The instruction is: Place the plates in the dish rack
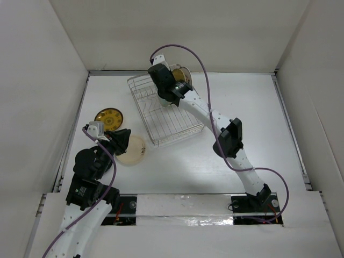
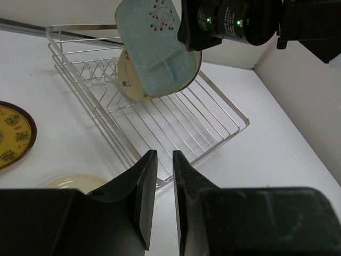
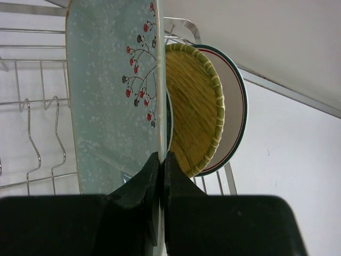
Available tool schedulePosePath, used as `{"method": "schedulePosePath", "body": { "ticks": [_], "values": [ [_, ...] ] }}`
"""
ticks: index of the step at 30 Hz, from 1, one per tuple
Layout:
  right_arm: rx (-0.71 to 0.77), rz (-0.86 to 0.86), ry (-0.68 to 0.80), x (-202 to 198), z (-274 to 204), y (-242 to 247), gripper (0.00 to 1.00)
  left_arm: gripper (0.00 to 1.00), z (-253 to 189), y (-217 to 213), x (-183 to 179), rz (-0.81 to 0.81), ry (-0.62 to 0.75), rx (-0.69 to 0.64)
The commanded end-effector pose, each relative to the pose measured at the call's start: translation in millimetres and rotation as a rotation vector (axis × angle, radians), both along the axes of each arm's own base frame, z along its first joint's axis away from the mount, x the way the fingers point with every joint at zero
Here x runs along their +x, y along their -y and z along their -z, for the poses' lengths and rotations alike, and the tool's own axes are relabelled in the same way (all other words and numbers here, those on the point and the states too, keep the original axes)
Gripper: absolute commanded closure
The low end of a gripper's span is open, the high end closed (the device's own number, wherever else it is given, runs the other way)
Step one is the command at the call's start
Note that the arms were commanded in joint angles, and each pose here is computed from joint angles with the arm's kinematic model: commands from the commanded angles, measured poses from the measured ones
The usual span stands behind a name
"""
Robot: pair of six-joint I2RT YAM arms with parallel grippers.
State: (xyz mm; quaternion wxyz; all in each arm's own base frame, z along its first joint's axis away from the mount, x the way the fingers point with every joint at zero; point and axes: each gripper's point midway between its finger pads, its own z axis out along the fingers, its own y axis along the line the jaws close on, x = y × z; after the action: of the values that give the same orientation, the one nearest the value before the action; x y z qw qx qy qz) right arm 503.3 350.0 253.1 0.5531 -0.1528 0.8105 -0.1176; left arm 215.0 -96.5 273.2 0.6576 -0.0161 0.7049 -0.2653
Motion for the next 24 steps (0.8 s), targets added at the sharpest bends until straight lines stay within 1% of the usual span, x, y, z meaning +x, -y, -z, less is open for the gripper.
{"method": "schedulePosePath", "body": {
  "ticks": [1,3,13,16,21,24],
  "values": [
    [0.1,0.061,0.136,6,-48,2,1.0,0.84,-15,3,-3,0.018,0.052,-0.018],
    [0.085,0.066,0.138,7,-46,2,1.0,0.84,-15,3,-3,0.02,0.054,-0.018],
    [0.067,0.089,0.182,6,-65,11,1.0,0.84,-16,3,-3,0.021,0.055,-0.019],
    [0.059,0.089,0.175,7,-60,10,1.0,0.84,-16,3,-3,0.023,0.057,-0.019],
    [0.028,0.094,0.145,10,-39,8,1.0,0.84,-16,3,-3,0.023,0.057,-0.019],
    [0.006,0.115,0.157,11,-40,12,1.0,0.84,-16,3,-3,0.023,0.057,-0.019]
  ]
}}
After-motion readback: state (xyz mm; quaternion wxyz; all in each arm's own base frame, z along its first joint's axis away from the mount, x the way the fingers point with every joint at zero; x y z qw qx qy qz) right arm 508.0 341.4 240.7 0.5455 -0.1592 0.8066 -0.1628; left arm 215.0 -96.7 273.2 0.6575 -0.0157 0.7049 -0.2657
